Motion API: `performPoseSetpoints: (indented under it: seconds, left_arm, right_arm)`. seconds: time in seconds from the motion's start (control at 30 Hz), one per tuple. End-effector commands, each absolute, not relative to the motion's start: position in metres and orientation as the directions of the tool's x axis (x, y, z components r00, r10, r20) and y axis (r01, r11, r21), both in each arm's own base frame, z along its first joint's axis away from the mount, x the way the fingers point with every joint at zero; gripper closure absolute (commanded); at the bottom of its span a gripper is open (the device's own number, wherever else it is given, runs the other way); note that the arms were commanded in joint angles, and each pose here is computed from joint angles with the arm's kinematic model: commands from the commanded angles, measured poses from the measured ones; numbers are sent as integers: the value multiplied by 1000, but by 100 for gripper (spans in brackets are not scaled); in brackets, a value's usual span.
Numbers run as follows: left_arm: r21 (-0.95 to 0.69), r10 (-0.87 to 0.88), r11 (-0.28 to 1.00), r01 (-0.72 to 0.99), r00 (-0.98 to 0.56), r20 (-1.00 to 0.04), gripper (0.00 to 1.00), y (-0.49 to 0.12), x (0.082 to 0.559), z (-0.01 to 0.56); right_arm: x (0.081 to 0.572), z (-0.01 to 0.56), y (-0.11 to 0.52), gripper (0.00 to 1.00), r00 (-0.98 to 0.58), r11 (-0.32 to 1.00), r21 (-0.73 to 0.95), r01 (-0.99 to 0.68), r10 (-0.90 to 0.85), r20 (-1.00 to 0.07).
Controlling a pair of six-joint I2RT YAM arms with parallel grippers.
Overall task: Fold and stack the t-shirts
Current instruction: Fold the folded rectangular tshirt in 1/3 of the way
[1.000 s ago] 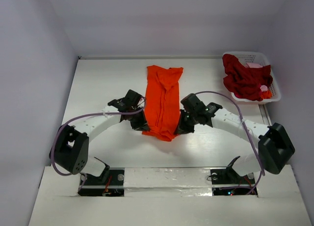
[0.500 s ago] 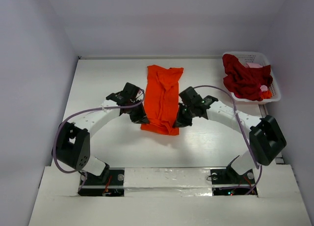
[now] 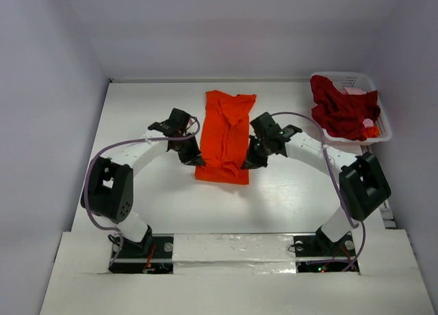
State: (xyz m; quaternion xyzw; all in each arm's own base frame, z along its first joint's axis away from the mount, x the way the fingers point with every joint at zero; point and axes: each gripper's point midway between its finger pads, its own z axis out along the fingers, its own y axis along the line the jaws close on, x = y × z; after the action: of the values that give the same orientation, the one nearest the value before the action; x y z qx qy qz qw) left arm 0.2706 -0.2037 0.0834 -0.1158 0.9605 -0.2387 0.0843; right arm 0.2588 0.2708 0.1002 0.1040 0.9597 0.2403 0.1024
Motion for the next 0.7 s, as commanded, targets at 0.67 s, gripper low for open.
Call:
performPoseSetpoints:
  seconds: [0.67]
  left_arm:
    - [-518, -241, 846, -124, -957, -164, 100, -211, 318, 100]
  right_arm:
    - [303, 111, 277, 100, -957, 877, 474, 73, 196, -215]
